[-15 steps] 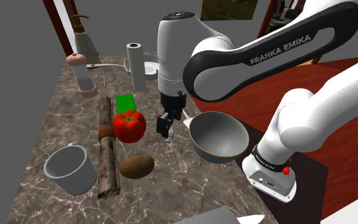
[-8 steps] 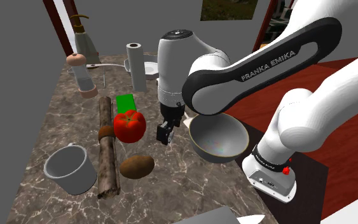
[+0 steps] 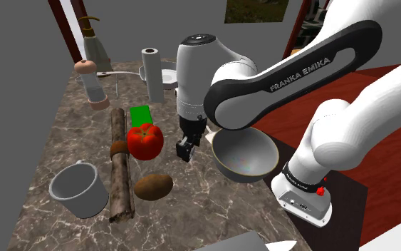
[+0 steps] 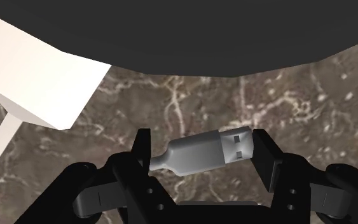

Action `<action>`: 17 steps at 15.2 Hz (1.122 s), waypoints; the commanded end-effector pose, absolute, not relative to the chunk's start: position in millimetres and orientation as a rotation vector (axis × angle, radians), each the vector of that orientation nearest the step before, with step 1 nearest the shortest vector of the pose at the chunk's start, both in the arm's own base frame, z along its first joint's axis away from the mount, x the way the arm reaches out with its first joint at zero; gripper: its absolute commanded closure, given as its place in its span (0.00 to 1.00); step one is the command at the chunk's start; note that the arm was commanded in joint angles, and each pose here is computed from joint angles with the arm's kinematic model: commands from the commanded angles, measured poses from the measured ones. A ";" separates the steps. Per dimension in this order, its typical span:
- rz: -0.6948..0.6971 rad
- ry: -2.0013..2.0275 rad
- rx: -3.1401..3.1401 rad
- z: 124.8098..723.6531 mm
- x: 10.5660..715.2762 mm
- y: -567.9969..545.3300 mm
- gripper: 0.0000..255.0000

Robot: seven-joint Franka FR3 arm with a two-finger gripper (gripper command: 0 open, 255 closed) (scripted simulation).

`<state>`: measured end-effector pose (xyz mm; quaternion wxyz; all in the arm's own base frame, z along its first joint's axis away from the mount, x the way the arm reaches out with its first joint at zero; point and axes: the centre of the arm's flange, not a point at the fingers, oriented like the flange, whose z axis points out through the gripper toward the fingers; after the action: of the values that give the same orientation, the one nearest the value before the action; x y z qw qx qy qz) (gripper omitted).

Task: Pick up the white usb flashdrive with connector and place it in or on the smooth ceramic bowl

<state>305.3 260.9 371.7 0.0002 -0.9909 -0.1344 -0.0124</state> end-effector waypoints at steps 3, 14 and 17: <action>-0.037 -0.421 -3.113 370.9 305.3 260.6 1.00; -0.037 -0.421 -3.113 397.3 305.3 260.5 1.00; -0.037 -0.421 -3.113 413.1 305.3 260.5 1.00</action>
<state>305.2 260.5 408.3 -0.0001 -0.9909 -0.1341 -0.0119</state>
